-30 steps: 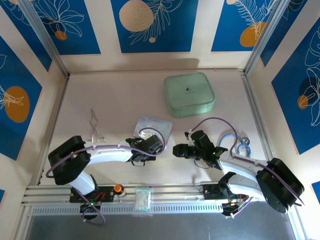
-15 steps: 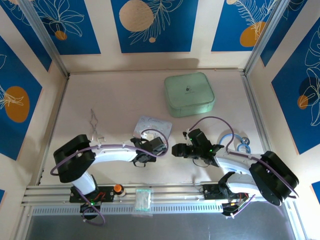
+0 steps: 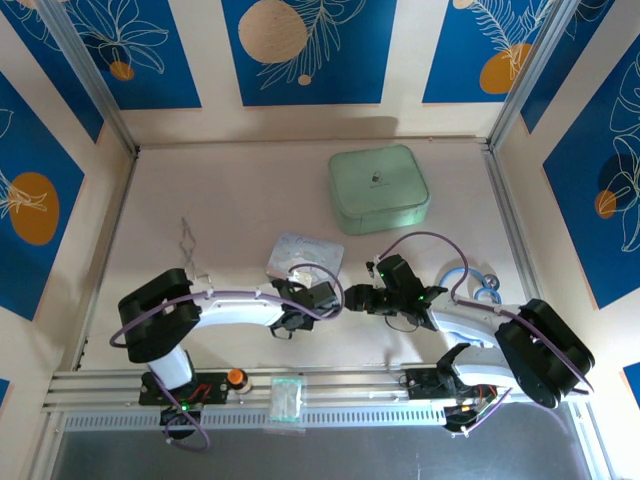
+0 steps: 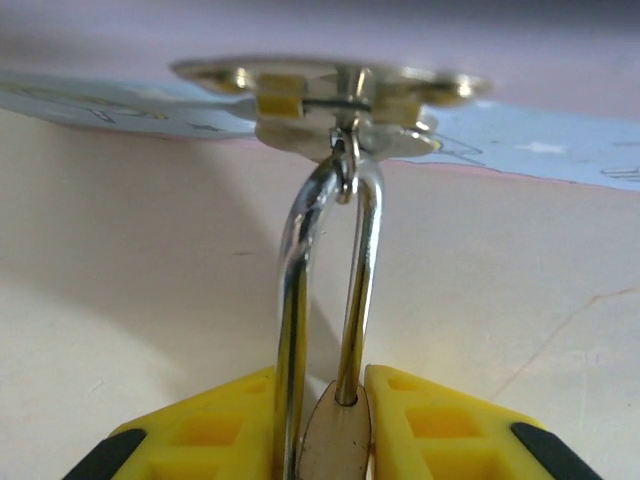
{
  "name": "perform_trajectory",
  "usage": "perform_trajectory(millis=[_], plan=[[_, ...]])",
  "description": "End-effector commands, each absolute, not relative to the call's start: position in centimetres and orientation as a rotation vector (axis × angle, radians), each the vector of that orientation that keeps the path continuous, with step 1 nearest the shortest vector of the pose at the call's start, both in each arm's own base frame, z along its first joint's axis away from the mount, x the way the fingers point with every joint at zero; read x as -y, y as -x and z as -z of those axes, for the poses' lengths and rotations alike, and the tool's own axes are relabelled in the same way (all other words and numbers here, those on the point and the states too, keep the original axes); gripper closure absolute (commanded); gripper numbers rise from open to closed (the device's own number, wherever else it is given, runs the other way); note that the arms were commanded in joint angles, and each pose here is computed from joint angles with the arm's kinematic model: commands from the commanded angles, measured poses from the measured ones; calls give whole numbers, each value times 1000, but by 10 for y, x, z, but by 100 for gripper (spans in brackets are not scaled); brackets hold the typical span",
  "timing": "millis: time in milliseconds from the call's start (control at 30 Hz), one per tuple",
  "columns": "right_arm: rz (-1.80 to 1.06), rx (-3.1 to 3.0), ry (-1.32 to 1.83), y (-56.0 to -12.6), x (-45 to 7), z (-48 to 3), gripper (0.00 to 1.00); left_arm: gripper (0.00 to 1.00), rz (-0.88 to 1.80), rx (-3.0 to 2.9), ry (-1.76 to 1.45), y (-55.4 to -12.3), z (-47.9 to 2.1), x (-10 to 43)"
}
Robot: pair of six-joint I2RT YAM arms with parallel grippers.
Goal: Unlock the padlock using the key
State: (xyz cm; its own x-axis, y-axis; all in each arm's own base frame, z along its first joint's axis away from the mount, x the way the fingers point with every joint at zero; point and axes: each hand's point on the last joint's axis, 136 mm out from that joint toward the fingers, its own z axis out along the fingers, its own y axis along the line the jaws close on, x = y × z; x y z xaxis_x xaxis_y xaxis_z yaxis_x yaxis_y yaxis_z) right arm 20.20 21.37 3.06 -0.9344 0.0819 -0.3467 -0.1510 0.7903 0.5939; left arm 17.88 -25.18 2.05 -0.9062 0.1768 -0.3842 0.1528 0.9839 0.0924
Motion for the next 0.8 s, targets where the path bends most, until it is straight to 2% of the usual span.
perform_trajectory(millis=[0, 533, 767], plan=[[-960, -2603, 67, -205, -222, -36, 40, 75, -186, -2714, -286, -174, -25, 246], [-953, -2612, 64, -201, -220, -32, 41, 72, -234, -2695, -339, -162, -32, 254], [-953, -2614, 64, -199, -220, -30, 41, 75, -264, -2676, -366, -160, -35, 256]])
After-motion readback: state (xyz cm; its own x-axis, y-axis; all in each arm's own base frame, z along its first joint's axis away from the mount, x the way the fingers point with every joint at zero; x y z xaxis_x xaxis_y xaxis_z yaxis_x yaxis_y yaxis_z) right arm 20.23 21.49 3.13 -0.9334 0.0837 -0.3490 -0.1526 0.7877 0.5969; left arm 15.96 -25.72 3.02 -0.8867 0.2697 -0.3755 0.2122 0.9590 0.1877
